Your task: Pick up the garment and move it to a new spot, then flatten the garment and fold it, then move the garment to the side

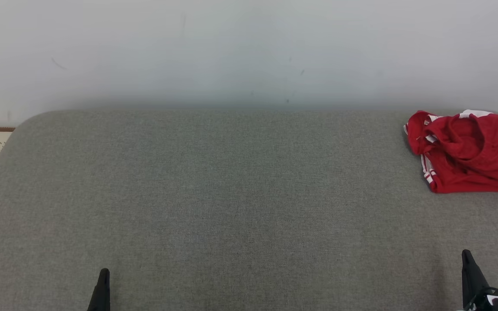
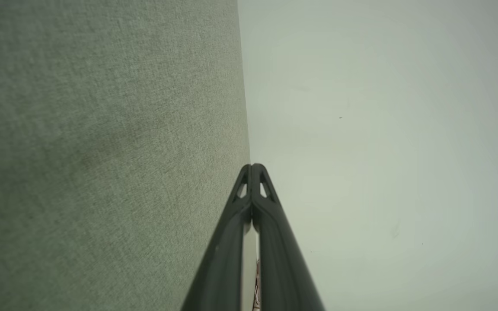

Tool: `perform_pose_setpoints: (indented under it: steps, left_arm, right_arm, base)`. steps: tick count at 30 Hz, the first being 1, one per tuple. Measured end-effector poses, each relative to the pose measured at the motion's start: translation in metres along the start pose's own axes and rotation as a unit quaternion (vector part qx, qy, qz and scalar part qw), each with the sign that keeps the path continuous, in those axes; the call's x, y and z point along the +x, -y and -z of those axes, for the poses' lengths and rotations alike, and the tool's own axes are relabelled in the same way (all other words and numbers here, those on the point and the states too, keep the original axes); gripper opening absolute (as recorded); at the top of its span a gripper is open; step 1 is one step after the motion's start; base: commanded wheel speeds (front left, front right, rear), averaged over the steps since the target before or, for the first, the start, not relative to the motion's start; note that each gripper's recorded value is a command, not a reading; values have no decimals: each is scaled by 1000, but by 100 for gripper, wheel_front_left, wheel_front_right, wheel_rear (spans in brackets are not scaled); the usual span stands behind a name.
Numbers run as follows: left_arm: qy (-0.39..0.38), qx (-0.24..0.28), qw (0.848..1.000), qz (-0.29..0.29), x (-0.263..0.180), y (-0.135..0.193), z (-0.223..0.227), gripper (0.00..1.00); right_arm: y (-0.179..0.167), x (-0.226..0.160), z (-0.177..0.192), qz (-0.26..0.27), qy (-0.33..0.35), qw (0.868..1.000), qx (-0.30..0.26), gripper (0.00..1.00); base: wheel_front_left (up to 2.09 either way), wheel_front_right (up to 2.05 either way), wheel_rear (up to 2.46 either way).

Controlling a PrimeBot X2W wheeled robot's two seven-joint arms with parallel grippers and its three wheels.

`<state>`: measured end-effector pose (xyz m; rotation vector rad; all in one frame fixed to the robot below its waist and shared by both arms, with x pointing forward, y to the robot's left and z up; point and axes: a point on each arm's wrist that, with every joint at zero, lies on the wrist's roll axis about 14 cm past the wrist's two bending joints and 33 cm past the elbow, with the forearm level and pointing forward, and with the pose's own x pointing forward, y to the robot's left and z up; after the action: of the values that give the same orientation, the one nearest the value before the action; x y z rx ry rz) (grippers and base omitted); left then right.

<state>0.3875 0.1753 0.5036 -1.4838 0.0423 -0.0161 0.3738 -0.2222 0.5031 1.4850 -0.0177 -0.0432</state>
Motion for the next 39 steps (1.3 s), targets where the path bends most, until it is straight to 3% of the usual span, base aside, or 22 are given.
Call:
perform_pose_setpoints:
  steps: [12, 39]
  left_arm:
    - [-4, -44, 999, 1, 2, -1, 1, 0]
    - [-4, -44, 999, 2, 2, -1, 1, 0]
  right_arm:
    - [0, 1, -3, -3, 2, 999, 42, 0]
    - [0, 1, -4, -3, 2, 999, 44, 0]
  base:
    - [0, 0, 0]
    - [0, 0, 0]
